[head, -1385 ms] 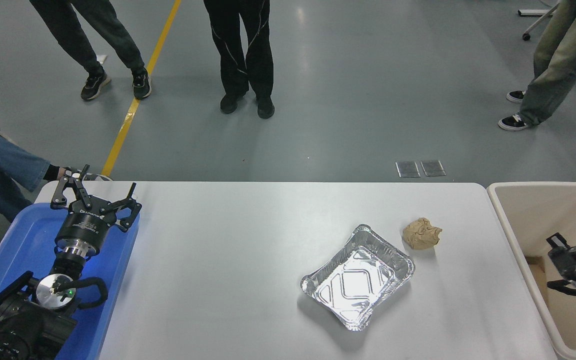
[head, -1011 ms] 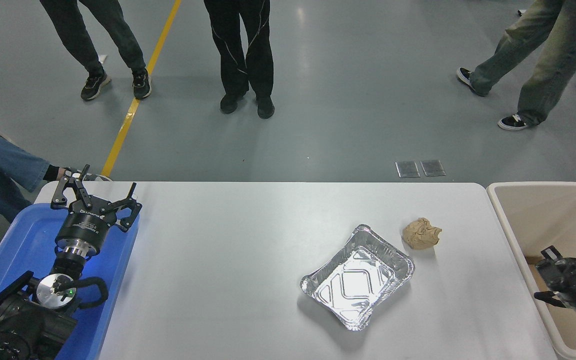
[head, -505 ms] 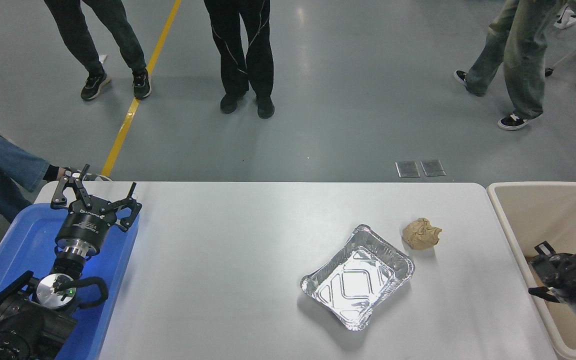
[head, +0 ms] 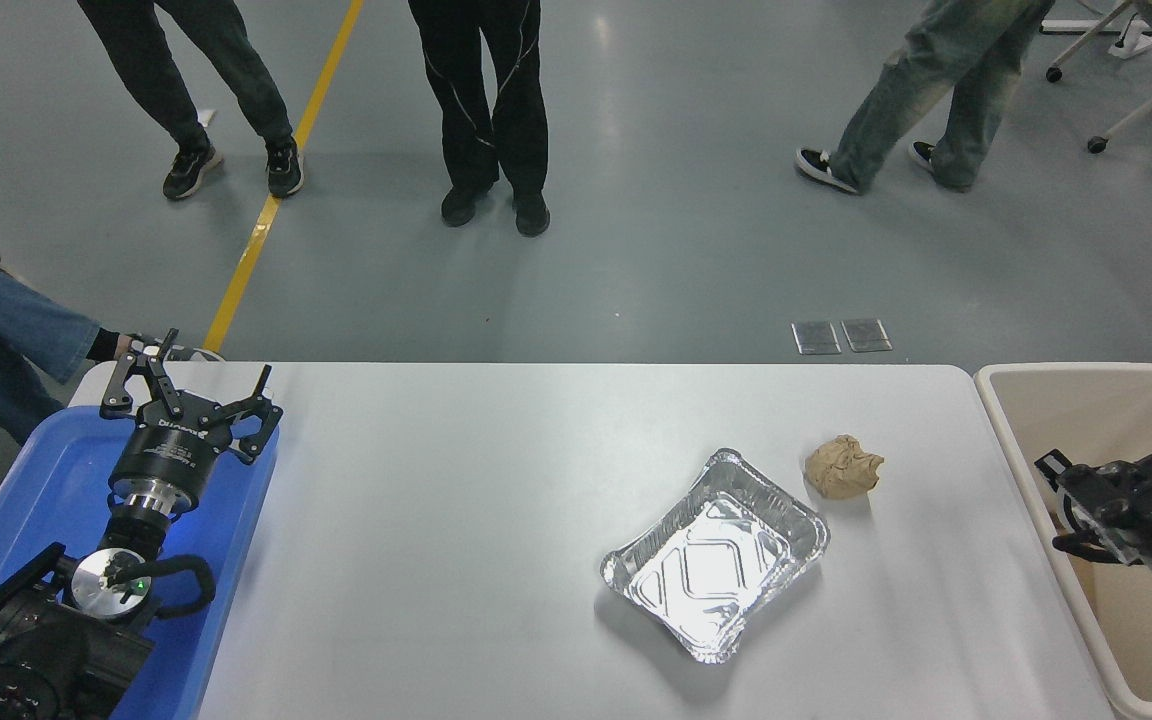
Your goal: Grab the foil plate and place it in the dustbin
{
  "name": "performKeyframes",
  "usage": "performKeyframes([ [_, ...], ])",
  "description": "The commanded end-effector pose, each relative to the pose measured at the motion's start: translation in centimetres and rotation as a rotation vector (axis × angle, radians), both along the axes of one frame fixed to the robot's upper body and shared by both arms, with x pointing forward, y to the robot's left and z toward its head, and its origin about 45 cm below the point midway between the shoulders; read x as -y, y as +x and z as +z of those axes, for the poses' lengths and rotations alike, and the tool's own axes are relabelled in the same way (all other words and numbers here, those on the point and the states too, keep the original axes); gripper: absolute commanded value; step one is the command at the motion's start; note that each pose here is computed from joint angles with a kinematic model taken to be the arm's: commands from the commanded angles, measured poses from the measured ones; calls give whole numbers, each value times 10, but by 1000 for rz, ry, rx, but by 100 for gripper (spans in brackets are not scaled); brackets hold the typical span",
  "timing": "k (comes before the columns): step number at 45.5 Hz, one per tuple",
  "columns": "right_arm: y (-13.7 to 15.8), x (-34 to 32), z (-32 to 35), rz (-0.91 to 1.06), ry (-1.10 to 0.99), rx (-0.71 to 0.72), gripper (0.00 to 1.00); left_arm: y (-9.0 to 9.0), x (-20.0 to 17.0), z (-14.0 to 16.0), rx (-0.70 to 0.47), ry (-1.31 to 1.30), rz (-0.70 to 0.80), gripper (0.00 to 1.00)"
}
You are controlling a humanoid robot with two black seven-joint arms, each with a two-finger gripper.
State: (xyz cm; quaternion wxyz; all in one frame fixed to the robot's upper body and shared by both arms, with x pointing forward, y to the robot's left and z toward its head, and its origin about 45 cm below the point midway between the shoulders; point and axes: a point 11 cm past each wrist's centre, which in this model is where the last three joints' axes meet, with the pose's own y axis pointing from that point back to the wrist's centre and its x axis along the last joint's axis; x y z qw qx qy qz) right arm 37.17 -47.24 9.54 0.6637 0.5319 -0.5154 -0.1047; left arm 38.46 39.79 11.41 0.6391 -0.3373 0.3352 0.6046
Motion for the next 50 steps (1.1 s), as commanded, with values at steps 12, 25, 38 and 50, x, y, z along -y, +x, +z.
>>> performKeyframes([
  [12,22,-66,105,384,145,-297,100,1,1,0,0,3,-6,99],
  [25,26,-188,158,731,77,-459,100,0,0,1,-1,5,-6,99],
  [38,-12,-287,220,937,152,-570,100,0,0,1,-1,5,-6,99],
  [50,-53,-287,284,995,105,-581,100,1,1,1,0,4,-7,99],
])
